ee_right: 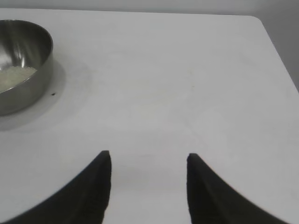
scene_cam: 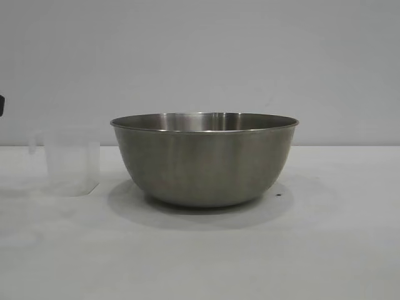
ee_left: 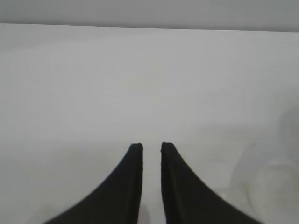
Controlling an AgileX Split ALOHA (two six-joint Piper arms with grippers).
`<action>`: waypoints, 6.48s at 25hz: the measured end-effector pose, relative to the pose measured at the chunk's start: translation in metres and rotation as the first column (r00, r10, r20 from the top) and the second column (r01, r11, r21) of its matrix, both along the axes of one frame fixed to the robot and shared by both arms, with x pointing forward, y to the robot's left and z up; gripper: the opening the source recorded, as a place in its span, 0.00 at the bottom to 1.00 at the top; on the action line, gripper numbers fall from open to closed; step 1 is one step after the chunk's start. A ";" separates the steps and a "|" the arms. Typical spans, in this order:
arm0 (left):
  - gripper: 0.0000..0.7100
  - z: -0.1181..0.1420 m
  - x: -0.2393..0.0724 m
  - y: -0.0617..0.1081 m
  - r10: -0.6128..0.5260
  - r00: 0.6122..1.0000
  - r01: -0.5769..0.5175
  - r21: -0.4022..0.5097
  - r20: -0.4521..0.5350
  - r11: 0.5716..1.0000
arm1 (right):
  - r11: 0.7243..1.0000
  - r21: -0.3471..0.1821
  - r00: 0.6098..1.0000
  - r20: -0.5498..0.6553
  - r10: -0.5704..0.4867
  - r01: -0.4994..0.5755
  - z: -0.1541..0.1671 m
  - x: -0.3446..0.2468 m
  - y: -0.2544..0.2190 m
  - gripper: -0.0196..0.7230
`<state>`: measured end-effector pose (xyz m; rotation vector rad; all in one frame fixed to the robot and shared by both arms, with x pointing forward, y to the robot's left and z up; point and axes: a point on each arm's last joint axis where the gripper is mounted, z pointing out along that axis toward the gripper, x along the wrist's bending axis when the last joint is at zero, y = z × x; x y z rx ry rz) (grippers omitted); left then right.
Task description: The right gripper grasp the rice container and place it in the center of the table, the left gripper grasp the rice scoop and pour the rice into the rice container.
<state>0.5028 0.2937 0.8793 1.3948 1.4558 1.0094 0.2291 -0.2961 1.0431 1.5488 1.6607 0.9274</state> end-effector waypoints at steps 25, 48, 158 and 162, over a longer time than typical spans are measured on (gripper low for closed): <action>0.16 0.068 0.042 0.002 -0.032 0.999 0.032 0.006 0.021 0.999 | 1.000 0.000 1.000 0.000 0.000 0.000 0.000 0.000 0.000 0.46; 0.23 0.150 0.071 0.008 0.016 0.821 0.028 0.068 -0.571 0.997 | 1.000 0.000 1.000 0.000 0.000 0.000 0.000 0.000 0.000 0.46; 0.31 0.164 -0.272 0.005 -0.054 0.974 0.066 0.049 -0.218 0.997 | 1.000 0.000 1.000 0.000 0.000 0.000 0.000 0.000 0.000 0.46; 0.31 0.164 -0.272 0.005 -0.054 0.974 0.066 0.049 -0.218 0.997 | 1.000 0.000 1.000 0.000 0.000 0.000 0.000 0.000 0.000 0.46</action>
